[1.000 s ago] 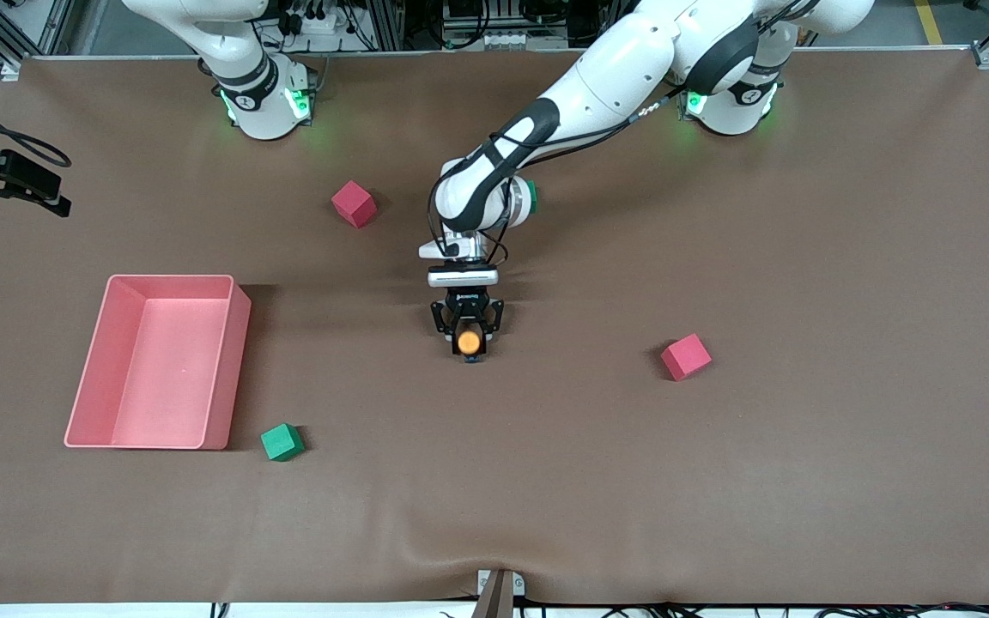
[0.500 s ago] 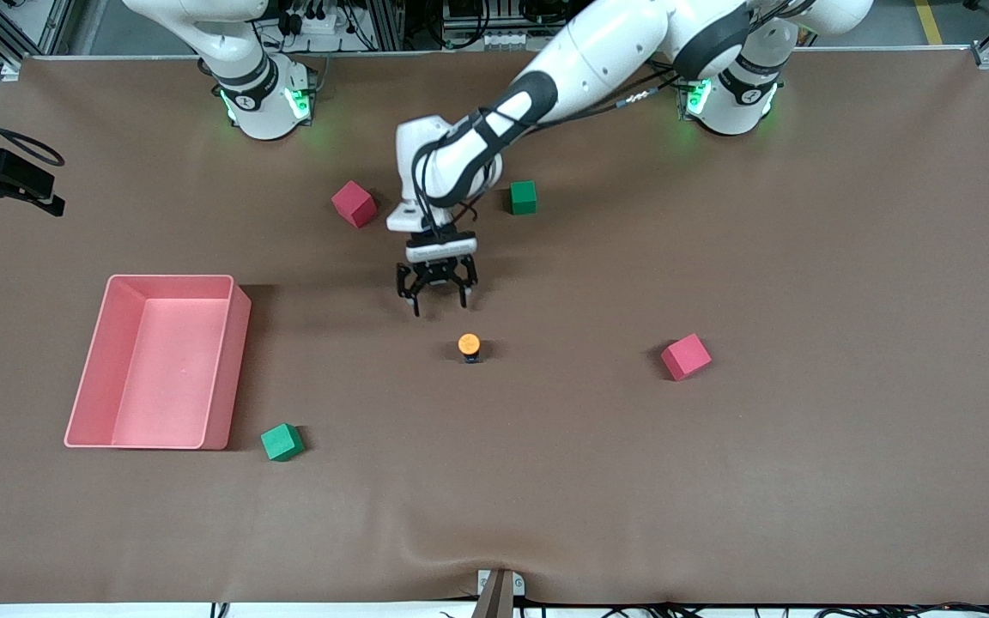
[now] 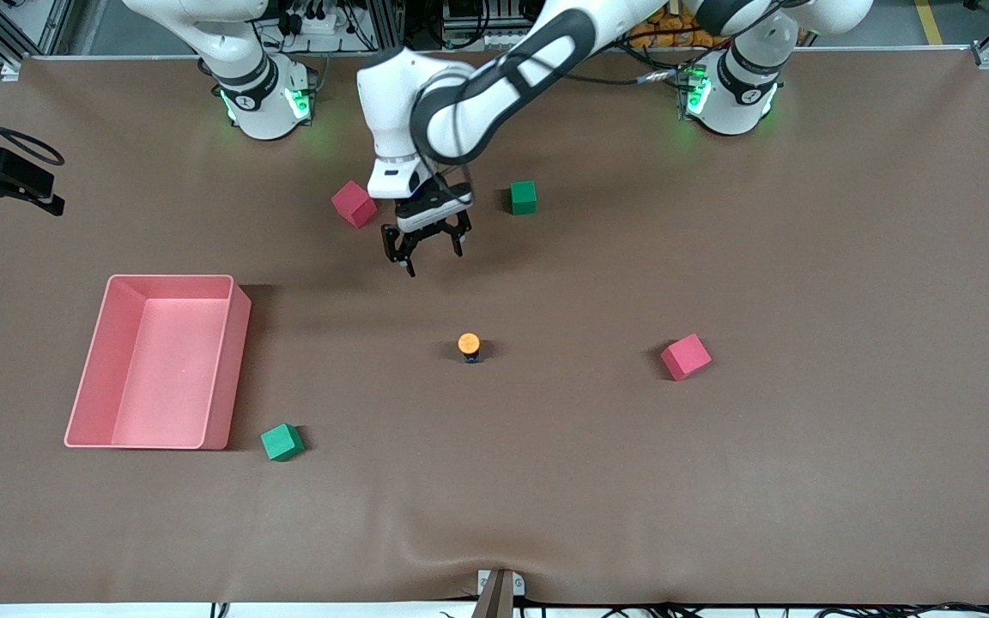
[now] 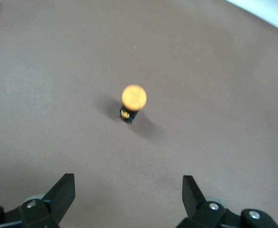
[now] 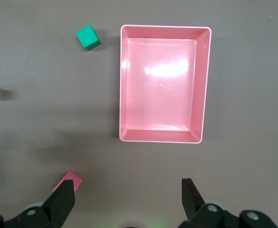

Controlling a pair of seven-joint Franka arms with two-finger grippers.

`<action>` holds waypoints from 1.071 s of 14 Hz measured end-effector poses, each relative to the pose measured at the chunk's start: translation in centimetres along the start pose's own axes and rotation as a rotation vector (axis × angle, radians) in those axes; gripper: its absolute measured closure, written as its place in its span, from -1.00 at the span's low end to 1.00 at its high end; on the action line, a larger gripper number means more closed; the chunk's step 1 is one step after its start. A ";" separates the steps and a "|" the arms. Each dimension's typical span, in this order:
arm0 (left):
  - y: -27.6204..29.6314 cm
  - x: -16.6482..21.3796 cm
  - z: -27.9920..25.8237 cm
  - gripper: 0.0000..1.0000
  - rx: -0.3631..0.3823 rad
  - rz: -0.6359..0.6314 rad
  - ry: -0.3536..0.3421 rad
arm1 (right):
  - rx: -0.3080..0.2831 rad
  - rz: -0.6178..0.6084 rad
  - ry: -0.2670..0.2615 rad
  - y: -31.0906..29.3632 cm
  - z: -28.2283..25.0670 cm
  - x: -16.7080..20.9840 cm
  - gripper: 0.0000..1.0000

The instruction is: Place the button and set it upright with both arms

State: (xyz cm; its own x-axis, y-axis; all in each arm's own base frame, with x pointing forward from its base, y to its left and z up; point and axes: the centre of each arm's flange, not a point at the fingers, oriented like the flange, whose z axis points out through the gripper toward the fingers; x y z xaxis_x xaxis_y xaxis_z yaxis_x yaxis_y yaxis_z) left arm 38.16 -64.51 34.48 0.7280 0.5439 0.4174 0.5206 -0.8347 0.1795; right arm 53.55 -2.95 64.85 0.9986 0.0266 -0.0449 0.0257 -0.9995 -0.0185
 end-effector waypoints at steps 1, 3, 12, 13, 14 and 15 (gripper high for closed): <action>0.2 3.5 -2.1 -1.00 0.009 -0.021 -0.029 | 0.000 0.000 0.000 0.0 0.0 0.0 -1.00; -0.5 10.5 -6.3 -1.00 0.052 -0.017 -0.095 | 0.000 0.001 0.000 0.1 0.0 0.0 -1.00; -13.7 38.6 -17.1 -1.00 0.168 0.219 -0.314 | 0.000 0.002 0.000 0.2 -0.1 -0.1 -1.00; -15.4 40.5 -17.4 -1.00 0.186 0.260 -0.329 | 0.000 0.002 0.000 0.2 -0.1 -0.1 -1.00; -17.0 42.1 -17.7 -1.00 0.200 0.292 -0.346 | 0.000 0.002 0.000 0.2 -0.1 -0.1 -1.00; -18.6 43.8 -17.9 -1.00 0.209 0.309 -0.362 | 0.000 0.001 0.001 0.2 -0.1 -0.1 -1.00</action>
State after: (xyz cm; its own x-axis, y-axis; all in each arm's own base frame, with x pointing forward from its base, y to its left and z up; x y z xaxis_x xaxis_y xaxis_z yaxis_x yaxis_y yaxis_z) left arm 52.38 -26.77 65.32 0.9502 0.3009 0.0813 0.3082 -0.9461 -0.1000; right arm 53.50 -3.11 64.93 0.9987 0.0251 -0.0444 0.0243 -0.9995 -0.0186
